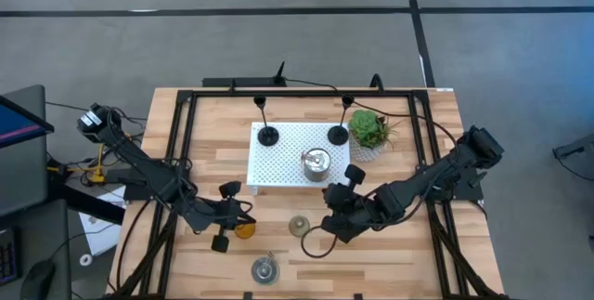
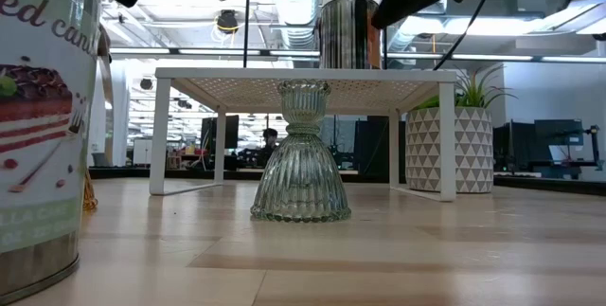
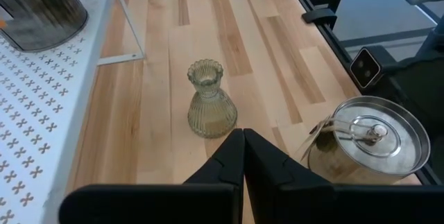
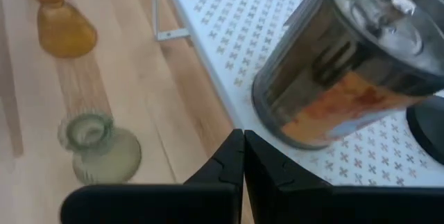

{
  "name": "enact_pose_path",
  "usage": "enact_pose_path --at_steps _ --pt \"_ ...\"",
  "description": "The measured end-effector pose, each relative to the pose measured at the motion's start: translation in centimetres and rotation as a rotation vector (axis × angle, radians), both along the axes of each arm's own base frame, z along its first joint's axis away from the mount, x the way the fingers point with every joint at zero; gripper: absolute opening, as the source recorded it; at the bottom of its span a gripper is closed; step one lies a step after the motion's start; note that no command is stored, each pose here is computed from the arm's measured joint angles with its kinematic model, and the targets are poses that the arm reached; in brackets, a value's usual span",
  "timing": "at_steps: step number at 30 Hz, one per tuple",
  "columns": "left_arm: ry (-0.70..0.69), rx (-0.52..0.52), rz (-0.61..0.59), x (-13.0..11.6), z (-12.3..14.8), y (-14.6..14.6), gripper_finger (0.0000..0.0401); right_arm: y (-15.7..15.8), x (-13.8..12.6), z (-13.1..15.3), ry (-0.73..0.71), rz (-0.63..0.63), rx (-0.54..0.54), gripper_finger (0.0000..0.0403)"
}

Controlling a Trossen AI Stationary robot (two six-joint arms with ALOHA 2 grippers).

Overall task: Pick & Place candle stick holders
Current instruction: Put the orange scented candle on the shelf

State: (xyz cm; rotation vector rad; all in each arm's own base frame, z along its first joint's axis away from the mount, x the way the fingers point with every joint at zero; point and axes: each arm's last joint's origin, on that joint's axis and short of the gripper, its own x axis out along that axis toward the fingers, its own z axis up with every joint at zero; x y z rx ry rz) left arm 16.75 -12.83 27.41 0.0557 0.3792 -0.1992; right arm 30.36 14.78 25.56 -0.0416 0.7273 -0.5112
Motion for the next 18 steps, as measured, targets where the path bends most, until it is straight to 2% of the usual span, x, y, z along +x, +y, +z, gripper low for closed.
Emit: enact_pose_path --at_steps 10,18 --pt "-0.002 -0.002 0.000 0.0 0.0 0.0 0.0005 -0.1 0.3 0.0 -0.018 0.005 0.007 0.0000" --pt "-0.003 -0.003 0.000 0.0 0.0 0.0 0.0005 -0.3 -0.3 -2.4 0.029 0.041 0.017 0.0000"
